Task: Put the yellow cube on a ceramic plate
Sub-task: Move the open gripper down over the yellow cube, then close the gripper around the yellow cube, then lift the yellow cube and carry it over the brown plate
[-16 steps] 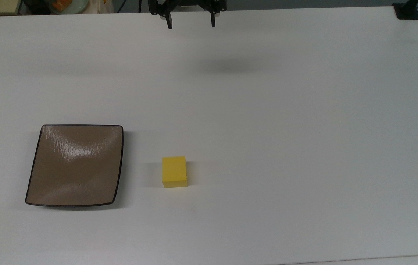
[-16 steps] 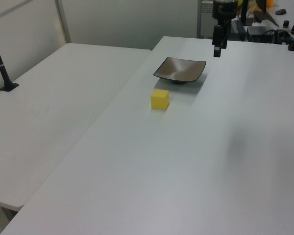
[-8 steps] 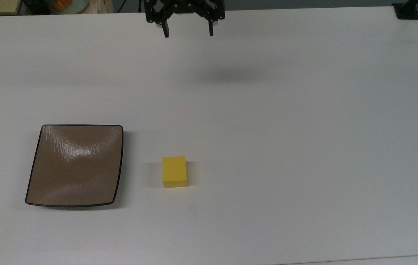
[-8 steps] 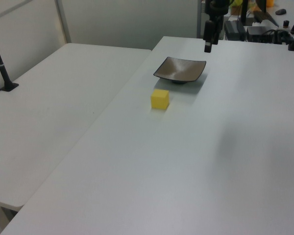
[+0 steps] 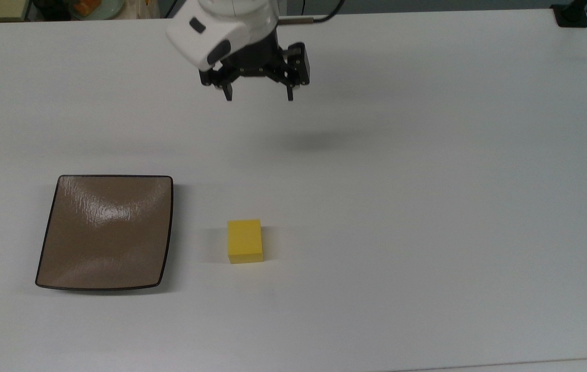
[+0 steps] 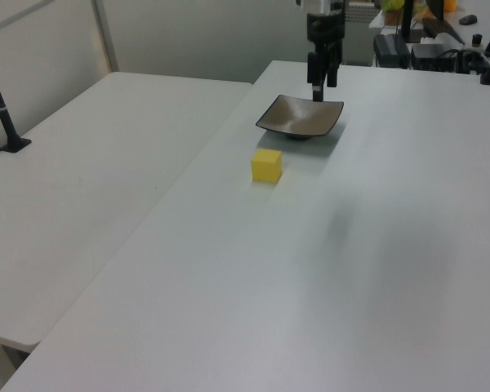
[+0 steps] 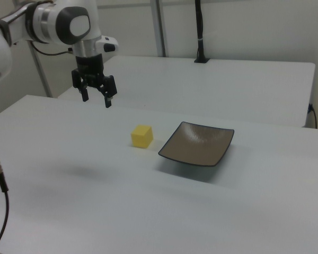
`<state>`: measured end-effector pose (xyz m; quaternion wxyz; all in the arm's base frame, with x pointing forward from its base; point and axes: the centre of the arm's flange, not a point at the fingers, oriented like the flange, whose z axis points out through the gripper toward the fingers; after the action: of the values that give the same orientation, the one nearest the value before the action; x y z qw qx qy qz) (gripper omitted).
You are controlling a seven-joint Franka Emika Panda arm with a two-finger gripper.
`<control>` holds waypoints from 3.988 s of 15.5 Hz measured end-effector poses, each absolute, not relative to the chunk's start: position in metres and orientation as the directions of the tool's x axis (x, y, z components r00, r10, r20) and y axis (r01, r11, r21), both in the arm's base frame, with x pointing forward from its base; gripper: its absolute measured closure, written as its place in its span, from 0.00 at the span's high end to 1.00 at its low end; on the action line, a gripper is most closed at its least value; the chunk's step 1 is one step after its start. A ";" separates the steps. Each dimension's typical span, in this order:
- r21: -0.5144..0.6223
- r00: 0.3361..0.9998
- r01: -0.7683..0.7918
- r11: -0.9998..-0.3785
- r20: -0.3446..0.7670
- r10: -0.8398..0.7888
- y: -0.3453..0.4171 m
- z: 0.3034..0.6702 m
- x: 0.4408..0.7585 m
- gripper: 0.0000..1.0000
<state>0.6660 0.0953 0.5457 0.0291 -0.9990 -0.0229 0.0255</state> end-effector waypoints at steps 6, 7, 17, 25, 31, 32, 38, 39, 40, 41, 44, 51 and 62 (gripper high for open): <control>-0.054 0.998 0.053 -0.997 -0.026 0.055 0.105 0.530 0.700 1.00; -0.054 0.998 0.054 -0.997 -0.016 0.055 0.106 0.528 0.704 1.00; -0.069 0.989 0.052 -0.996 0.139 0.042 0.110 0.506 0.736 1.00; -0.083 0.964 0.038 -0.996 0.267 0.014 0.110 0.444 0.771 1.00; -0.071 0.960 0.015 -0.997 0.279 -0.005 0.094 0.410 0.776 1.00; -0.063 0.961 0.016 -0.998 0.277 -0.002 0.093 0.406 0.776 1.00; -0.039 0.955 0.006 -0.999 0.295 -0.005 0.080 0.369 0.777 1.00; -0.029 0.956 0.009 -1.000 0.294 0.000 0.080 0.362 0.777 1.00; -0.016 0.958 0.013 -1.000 0.285 0.008 0.079 0.355 0.776 1.00; -0.001 0.961 0.019 -1.000 0.276 0.018 0.078 0.349 0.775 1.00; 0.021 0.966 0.028 -0.999 0.255 0.032 0.078 0.335 0.772 1.00; 0.022 0.961 0.032 -0.999 0.273 0.037 0.079 0.321 0.771 1.00; 0.020 0.956 0.033 -0.999 0.292 0.037 0.080 0.329 0.772 0.59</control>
<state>0.7716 0.0796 0.3290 -0.0074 -0.9889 -0.0176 -0.1476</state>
